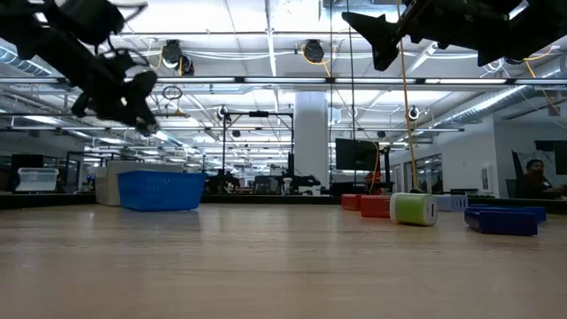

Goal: Pick & Place Office items
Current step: Put the violet charger adapter into the gray bin, then put the pink charger adapter into the gray bin

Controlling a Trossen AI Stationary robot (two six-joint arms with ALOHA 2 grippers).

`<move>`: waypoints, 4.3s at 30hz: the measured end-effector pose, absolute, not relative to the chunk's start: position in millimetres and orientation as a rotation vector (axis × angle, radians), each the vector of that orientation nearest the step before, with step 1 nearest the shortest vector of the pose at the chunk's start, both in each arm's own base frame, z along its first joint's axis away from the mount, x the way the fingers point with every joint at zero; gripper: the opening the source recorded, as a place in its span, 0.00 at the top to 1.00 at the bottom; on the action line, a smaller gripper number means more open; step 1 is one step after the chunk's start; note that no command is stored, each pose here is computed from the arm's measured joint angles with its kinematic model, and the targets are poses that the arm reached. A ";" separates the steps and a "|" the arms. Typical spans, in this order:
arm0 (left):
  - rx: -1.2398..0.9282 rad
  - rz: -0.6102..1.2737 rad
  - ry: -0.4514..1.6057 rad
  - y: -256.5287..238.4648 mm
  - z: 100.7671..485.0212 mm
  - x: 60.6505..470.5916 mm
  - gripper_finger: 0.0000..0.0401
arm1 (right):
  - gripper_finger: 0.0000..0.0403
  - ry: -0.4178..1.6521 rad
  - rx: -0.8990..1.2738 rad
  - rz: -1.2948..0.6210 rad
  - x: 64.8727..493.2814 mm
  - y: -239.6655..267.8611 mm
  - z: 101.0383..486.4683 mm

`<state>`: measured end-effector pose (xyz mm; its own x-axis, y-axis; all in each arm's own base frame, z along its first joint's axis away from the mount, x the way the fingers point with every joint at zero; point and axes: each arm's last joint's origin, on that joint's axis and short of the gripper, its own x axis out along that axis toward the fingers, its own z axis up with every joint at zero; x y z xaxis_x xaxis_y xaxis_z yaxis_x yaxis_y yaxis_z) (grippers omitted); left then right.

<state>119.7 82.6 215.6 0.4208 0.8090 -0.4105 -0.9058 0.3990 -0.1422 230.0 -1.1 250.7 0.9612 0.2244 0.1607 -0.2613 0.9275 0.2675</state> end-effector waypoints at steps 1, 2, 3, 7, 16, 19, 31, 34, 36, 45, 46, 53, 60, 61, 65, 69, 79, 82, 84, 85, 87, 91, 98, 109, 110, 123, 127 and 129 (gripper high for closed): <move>-0.399 1.130 0.320 87.5 212.3 118.0 0.61 | 0.35 -0.128 0.292 0.250 230.0 -1.1 250.7; -0.427 1.152 0.342 92.4 208.8 116.4 0.61 | 0.35 -0.128 0.292 0.250 230.1 -1.1 250.6; -0.451 1.166 0.368 96.9 205.2 114.9 0.61 | 0.35 -0.127 0.293 0.250 230.1 -1.1 250.5; -0.548 1.200 0.439 113.9 193.1 110.2 0.61 | 0.35 -0.124 0.294 0.249 230.1 -1.1 250.2; -0.622 1.294 0.532 138.4 173.4 105.4 0.60 | 0.35 -0.123 0.302 0.251 230.2 -1.1 250.2; -0.617 1.297 0.565 141.2 169.0 106.1 0.51 | 0.35 -0.122 0.302 0.252 230.1 -1.0 250.2; -0.614 1.300 0.580 141.9 167.2 106.6 0.49 | 0.35 -0.122 0.302 0.252 230.2 -1.0 250.1; -0.613 1.294 0.570 141.5 168.6 106.5 0.50 | 0.35 -0.122 0.301 0.253 230.2 -1.0 250.2; -0.607 1.243 0.564 140.1 171.5 106.8 0.50 | 0.35 -0.122 0.301 0.255 230.2 -1.0 250.2; -0.661 0.748 0.267 122.9 210.5 113.1 0.45 | 0.35 -0.131 0.248 0.496 227.1 6.1 254.5; -0.634 0.703 0.232 119.0 216.6 113.3 0.44 | 0.35 -0.130 0.238 0.515 226.9 7.6 254.4; -0.404 0.415 0.025 78.2 254.0 116.9 0.43 | 0.35 -0.118 0.138 0.583 226.3 24.1 251.0; -0.239 0.165 -0.020 34.2 265.7 122.6 0.48 | 0.35 -0.099 0.049 0.634 225.2 38.0 246.3; -0.222 0.139 -0.020 28.7 265.5 124.4 0.49 | 0.35 -0.095 0.041 0.637 225.1 38.9 245.7; -0.152 0.054 -0.028 9.1 266.9 128.4 0.52 | 0.35 -0.015 0.071 0.620 225.3 43.5 238.5; -0.080 0.016 -0.036 -2.8 267.9 129.4 0.54 | 0.35 0.022 0.074 0.410 226.0 56.3 236.0; -0.121 0.195 0.025 -1.6 260.3 134.5 0.60 | 0.35 0.347 0.009 0.146 216.7 142.1 269.7; -0.130 0.201 0.044 -1.7 257.9 137.9 0.61 | 0.35 0.475 0.030 0.124 217.5 167.8 273.0; -0.127 0.202 0.061 -1.8 255.8 140.5 0.62 | 0.35 0.573 0.038 0.115 218.3 180.9 267.3; -0.126 0.204 0.067 -1.8 255.0 141.5 0.62 | 0.35 0.622 0.041 0.104 218.7 186.1 262.5; -0.128 0.210 0.067 -1.7 254.6 143.4 0.62 | 0.35 0.720 0.065 0.091 219.4 194.9 250.6; -0.132 0.210 0.056 -1.9 255.0 146.9 0.60 | 0.35 0.889 0.152 0.064 220.4 206.2 223.4; -0.146 0.211 0.057 -2.3 253.7 151.8 0.57 | 0.35 1.077 0.181 0.048 226.4 220.9 179.9; -0.143 0.214 0.087 -2.9 248.1 161.5 0.55 | 0.35 1.165 0.238 0.032 231.4 227.1 156.4; -0.143 0.213 0.085 -3.0 248.0 162.6 0.55 | 0.35 1.171 0.227 0.030 230.8 226.6 156.0; -0.145 0.212 0.070 -3.2 248.5 165.3 0.55 | 0.48 1.176 0.194 -0.020 230.0 214.2 144.9; -0.145 0.212 0.073 -3.2 248.2 165.3 0.55 | 0.55 1.175 0.172 -0.004 230.4 214.0 144.9; -0.145 0.212 0.073 -3.2 248.2 165.3 0.55 | 0.59 1.172 0.162 0.005 230.8 214.0 145.1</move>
<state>165.3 -3.2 248.2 0.9749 0.2046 -0.0879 -0.2151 0.9672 -0.1352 230.8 214.0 145.1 0.3899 0.0882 -0.9166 0.0809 0.9883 0.1295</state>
